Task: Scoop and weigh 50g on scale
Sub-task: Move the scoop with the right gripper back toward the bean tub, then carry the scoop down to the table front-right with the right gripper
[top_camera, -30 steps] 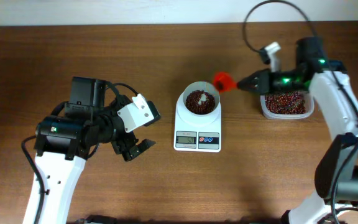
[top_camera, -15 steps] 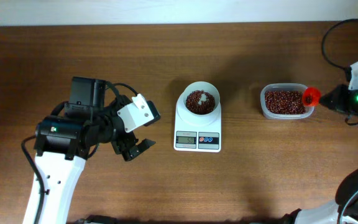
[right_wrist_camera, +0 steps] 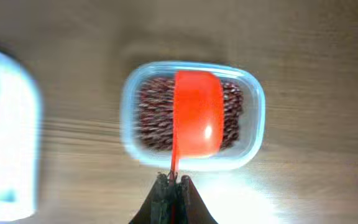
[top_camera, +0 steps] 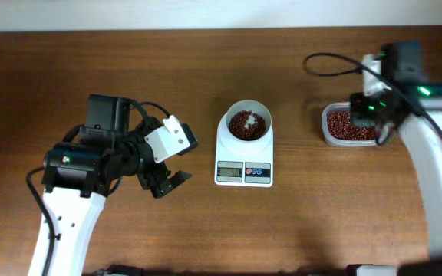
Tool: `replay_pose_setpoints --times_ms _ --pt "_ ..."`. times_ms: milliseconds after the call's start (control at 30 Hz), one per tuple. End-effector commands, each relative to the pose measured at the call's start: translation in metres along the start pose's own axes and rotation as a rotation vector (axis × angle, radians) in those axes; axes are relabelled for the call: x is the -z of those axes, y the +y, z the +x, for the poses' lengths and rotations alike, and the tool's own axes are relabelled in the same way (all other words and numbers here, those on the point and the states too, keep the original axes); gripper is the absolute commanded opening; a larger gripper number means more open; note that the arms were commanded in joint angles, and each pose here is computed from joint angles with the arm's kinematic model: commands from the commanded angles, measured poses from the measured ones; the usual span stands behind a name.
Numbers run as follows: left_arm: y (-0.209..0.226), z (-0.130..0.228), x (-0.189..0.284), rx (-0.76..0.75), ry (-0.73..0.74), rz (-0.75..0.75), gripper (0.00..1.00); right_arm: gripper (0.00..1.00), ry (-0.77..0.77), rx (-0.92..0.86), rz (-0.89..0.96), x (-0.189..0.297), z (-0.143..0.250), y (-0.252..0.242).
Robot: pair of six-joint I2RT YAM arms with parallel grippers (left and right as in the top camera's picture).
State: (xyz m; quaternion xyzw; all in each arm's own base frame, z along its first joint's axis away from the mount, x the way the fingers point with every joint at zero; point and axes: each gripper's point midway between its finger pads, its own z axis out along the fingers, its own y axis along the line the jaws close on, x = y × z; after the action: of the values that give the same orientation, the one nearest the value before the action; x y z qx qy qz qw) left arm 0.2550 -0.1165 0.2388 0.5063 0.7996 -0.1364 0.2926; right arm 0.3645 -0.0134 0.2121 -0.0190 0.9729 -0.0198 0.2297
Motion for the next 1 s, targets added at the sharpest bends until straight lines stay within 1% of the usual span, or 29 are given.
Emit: replay_pose_setpoints --times_ms 0,33,100,133,267,300,400,433,467,533,600,667,767,800,900,967 --pt "0.001 -0.004 0.004 -0.009 -0.014 -0.008 0.99 0.04 -0.130 -0.110 -0.288 0.075 0.003 0.039" --pt "0.001 -0.004 0.004 -0.009 -0.014 -0.008 0.99 0.04 -0.089 -0.149 -0.290 0.083 0.018 0.041" --pt "0.001 -0.004 0.004 -0.009 -0.014 -0.008 0.99 0.04 -0.009 -0.190 -0.293 0.083 0.037 0.043" --pt "0.001 -0.004 0.004 -0.009 -0.014 -0.008 0.99 0.04 0.053 -0.226 -0.293 0.080 0.051 0.044" --pt "0.001 -0.004 0.004 -0.009 -0.014 -0.008 0.99 0.04 0.210 -0.309 -0.298 0.056 0.088 0.051" --pt "0.001 -0.004 0.004 -0.009 -0.014 -0.008 0.99 0.04 0.269 -0.366 -0.288 0.049 0.102 0.052" --pt "0.001 -0.004 0.004 -0.009 -0.014 -0.008 0.99 0.04 0.333 -0.374 -0.284 0.051 0.117 0.053" --pt "0.001 -0.004 0.004 -0.009 -0.014 -0.008 0.99 0.04 0.411 -0.383 -0.273 0.058 0.134 0.054" --pt "0.001 -0.004 0.004 -0.009 -0.014 -0.008 0.99 0.04 0.450 -0.386 -0.261 0.061 0.143 0.054" --pt "0.001 -0.004 0.004 -0.009 -0.014 -0.008 0.99 0.04 0.454 -0.369 -0.180 0.058 0.148 0.041" --pt "0.001 -0.004 0.004 -0.009 -0.014 -0.008 0.99 0.04 0.440 -0.360 -0.168 0.056 0.146 0.038" --pt "0.001 -0.004 0.004 -0.009 -0.014 -0.008 0.99 0.04 0.394 -0.352 -0.173 0.052 0.135 0.037" --pt "0.001 -0.004 0.004 -0.009 -0.014 -0.008 0.99 0.04 0.252 -0.311 -0.230 0.041 0.101 0.048" --pt "0.001 -0.004 0.004 -0.009 -0.014 -0.008 0.99 0.04 0.232 -0.292 -0.238 0.038 0.097 0.053" --pt "0.001 -0.004 0.004 -0.009 -0.014 -0.008 0.99 0.04 0.136 -0.245 -0.263 -0.001 0.084 0.065" --pt "0.001 -0.004 0.004 -0.009 -0.014 -0.008 0.99 0.04 0.131 -0.248 -0.292 -0.018 0.090 0.070"
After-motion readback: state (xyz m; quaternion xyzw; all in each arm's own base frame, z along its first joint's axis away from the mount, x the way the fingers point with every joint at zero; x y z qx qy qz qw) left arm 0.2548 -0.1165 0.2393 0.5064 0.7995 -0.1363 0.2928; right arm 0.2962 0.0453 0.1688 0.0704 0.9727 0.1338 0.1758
